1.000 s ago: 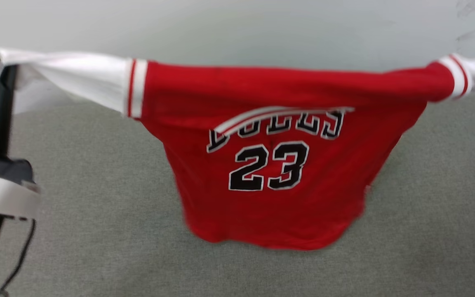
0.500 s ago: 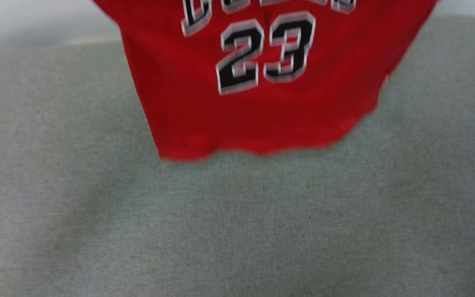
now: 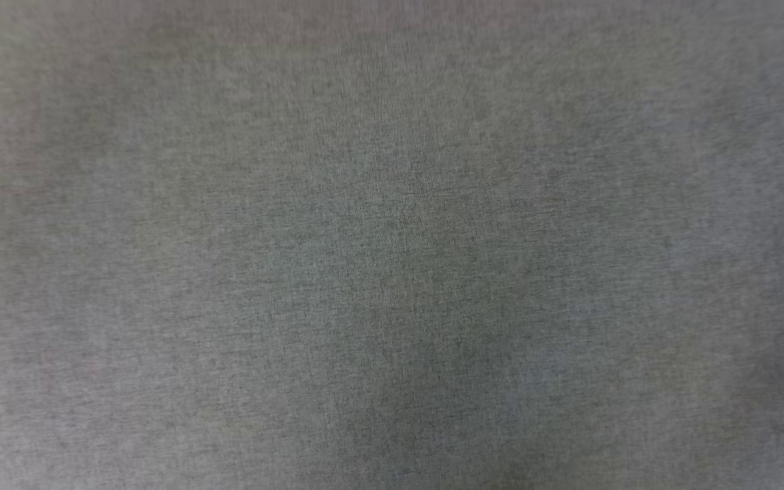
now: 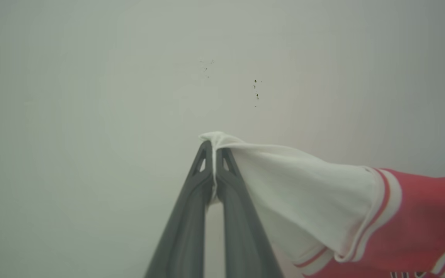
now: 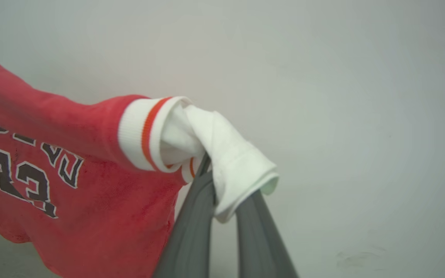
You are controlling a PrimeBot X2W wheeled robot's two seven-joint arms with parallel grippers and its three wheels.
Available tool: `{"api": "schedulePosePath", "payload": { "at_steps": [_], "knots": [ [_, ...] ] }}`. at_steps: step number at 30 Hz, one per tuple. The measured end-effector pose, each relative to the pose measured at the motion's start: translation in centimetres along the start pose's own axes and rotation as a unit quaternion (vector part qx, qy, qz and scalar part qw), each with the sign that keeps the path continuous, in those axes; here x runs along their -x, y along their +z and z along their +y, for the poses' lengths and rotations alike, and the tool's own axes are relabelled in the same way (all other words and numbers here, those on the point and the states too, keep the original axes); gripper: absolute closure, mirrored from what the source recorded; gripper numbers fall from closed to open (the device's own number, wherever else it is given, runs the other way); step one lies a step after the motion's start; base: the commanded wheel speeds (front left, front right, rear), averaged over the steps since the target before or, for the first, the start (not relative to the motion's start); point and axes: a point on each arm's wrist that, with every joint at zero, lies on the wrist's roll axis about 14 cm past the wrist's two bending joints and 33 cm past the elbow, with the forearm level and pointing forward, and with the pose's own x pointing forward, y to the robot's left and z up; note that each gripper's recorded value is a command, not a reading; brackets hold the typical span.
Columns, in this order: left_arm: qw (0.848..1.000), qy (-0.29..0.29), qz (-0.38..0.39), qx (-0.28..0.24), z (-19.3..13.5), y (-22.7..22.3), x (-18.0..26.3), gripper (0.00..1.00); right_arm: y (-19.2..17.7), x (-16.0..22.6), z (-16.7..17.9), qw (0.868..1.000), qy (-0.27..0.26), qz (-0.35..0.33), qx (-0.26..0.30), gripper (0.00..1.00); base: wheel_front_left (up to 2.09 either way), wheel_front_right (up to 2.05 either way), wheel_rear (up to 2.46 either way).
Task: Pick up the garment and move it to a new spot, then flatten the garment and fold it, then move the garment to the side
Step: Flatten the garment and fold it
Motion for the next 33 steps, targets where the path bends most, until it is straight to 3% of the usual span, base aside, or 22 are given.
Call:
{"api": "schedulePosePath", "payload": {
  "at_steps": [5, 10, 19, 28, 33],
  "knots": [
    [1.0, 0.013, 0.003, 0.012, 0.8, -3.6, -2.1, 1.0, -2.9, -3.0, -0.5, 1.0, -0.018, -0.014, -0.006, 1.0, 0.0, 0.0, 0.0],
    [0.999, 0.006, 0.038, 0.026, -0.1, -9.1, -2.0, 1.0, -8.4, -4.4, 0.8, 1.0, -0.016, 0.013, -0.021, 1.0, 0.0, 0.0, 0.0],
    [0.985, -0.011, 0.165, 0.041, -2.1, -19.7, 5.8, 1.0, -18.0, -1.6, 6.0, 0.99, 0.046, 0.133, -0.015, 1.0, 0.0, 0.0, 0.0],
    [0.953, -0.003, 0.298, 0.052, -2.7, -23.7, 17.5, 1.0, -23.5, 6.4, 7.7, 0.956, 0.067, 0.274, -0.078, 1.0, 0.0, 0.0, 0.0],
    [0.931, -0.021, 0.362, 0.036, -3.3, -23.0, 23.6, 1.0, -24.6, 11.8, 8.6, 0.926, 0.081, 0.351, -0.11, 1.0, 0.0, 0.0, 0.0]
  ]
}}
